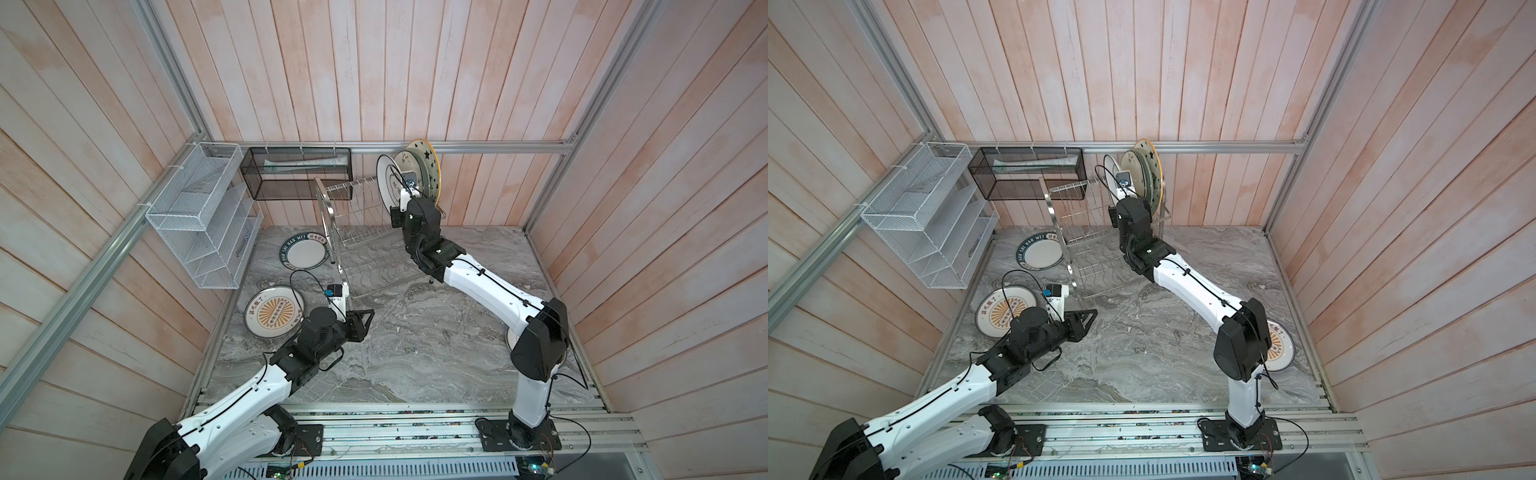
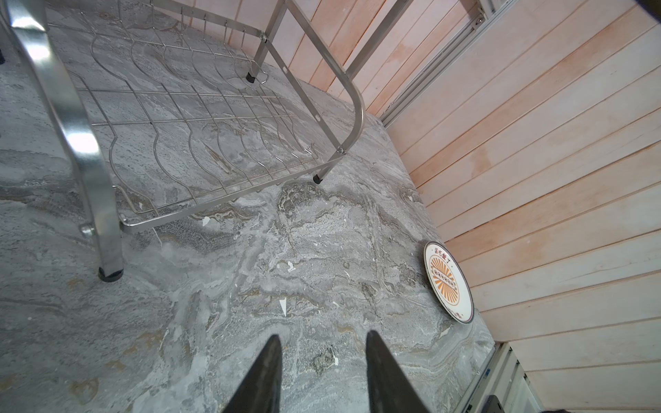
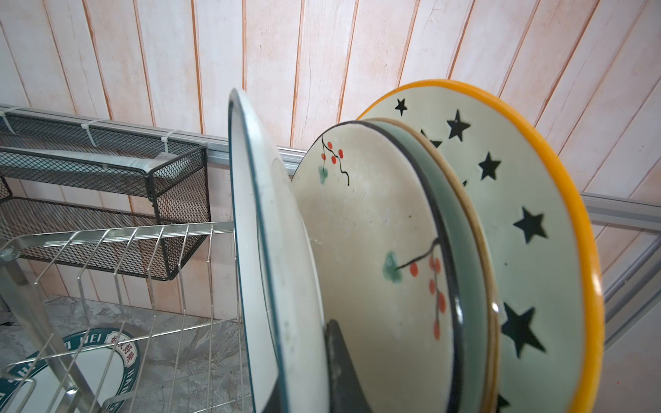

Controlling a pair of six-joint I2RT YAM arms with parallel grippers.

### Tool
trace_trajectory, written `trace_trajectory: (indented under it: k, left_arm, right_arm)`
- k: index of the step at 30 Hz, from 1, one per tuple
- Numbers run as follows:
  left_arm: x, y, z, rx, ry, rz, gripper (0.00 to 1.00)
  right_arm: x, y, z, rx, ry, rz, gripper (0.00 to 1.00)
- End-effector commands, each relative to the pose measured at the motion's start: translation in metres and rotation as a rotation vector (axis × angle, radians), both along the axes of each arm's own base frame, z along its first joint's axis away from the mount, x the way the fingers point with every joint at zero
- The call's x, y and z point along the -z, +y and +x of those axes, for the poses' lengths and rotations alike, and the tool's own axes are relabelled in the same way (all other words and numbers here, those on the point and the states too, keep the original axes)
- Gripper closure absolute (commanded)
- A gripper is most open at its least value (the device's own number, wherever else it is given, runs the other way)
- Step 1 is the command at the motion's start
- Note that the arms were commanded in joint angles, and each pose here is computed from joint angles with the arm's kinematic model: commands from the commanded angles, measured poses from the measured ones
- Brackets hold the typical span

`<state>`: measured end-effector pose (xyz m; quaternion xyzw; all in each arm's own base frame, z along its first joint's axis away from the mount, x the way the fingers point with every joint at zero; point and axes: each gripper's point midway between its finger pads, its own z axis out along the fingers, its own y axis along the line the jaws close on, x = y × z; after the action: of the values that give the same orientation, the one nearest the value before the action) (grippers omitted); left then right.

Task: Load plates into a dish rack
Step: Place the plate on the dish rack.

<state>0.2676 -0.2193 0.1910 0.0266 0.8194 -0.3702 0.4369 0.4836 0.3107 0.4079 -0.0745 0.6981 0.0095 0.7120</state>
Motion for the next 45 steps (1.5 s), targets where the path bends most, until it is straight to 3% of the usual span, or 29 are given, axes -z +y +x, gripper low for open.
trace_trajectory:
  k: [1,10,14,36,45]
  left_arm:
    - [-0.008,-0.005,0.000,0.019,-0.022,-0.014,0.60]
    - [-0.007,-0.004,0.000,0.017,-0.021,-0.015,0.59]
    - [-0.007,-0.003,-0.001,0.014,-0.021,-0.018,0.59]
    - [-0.006,0.001,-0.003,0.001,-0.020,-0.012,0.58]
    - [-0.009,0.002,-0.002,-0.003,-0.027,-0.015,0.58]
  right_arm:
    - [-0.025,-0.006,-0.009,-0.027,-0.034,0.049,1.00]
    - [-0.022,-0.003,-0.008,-0.034,-0.024,0.040,1.00]
    - [-0.021,-0.002,-0.007,-0.038,-0.021,0.037,0.92]
    - [-0.024,0.001,-0.005,-0.047,-0.030,0.032,0.80]
    - [-0.043,0.000,-0.009,-0.052,-0.067,0.029,0.62]
